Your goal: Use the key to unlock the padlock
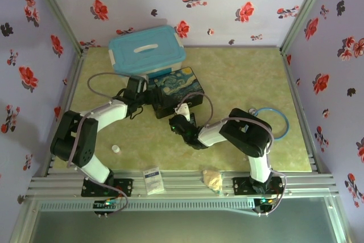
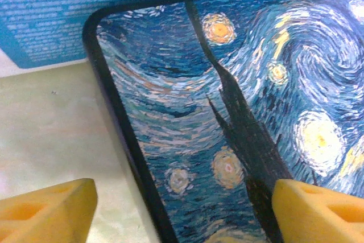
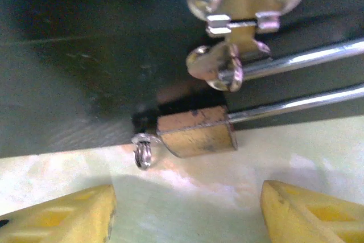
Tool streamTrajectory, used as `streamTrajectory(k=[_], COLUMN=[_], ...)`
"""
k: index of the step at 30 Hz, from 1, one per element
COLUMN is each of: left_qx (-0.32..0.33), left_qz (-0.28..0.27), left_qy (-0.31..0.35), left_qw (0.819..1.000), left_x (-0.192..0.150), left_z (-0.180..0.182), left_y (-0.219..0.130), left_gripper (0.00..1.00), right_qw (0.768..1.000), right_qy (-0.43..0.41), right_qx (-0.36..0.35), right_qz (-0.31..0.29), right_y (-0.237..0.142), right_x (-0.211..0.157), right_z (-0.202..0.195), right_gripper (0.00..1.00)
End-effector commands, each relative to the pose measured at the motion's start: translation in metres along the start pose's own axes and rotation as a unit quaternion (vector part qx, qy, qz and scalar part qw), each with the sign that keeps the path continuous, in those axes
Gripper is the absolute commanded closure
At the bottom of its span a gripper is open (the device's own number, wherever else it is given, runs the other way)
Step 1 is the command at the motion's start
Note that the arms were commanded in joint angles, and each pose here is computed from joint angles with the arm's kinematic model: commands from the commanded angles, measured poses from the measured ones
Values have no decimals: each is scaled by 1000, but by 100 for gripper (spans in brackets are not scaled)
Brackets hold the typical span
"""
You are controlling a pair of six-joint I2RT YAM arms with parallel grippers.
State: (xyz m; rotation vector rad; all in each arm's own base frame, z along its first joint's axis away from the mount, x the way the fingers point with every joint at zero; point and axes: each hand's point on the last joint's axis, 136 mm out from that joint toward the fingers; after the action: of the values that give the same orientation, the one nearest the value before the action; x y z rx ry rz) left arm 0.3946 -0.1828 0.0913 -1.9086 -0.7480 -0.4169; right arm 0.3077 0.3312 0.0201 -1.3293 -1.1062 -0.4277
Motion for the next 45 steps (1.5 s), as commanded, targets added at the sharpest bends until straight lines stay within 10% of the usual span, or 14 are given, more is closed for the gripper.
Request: streamTrajectory(k=[1, 7, 25, 45], left_qx=[67, 115, 135, 109], left_qz=[43, 85, 101, 89], left_qy=[29, 83, 101, 93], left_qw=[996, 986, 980, 986], left_x=[-30, -60, -83, -68], left_z=[33, 55, 72, 53], left_y=[17, 24, 22, 14], left_gripper=[29, 42, 46, 43], right_qw=[999, 995, 978, 896], right_qy=[-16, 52, 176, 380], right_qx=[-35, -68, -95, 194], right_qz=[-22, -51, -56, -122], right_y=[6, 6, -18, -30], right_x=[9, 23, 11, 59], right_z=[-1, -20, -102, -106], right_gripper=[37, 59, 65, 27])
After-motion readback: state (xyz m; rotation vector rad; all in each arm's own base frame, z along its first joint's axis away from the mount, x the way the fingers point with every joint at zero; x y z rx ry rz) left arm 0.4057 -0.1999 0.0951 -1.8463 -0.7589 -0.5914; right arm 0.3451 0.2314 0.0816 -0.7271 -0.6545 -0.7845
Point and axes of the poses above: each hand's point on the last joint's axis, 136 mm out from that joint toward the fingers, its own y axis out along the fingers, its own z axis along the line the jaws close on, x = y × z, and after that the axes turned 10 degrees about -y, right-handed
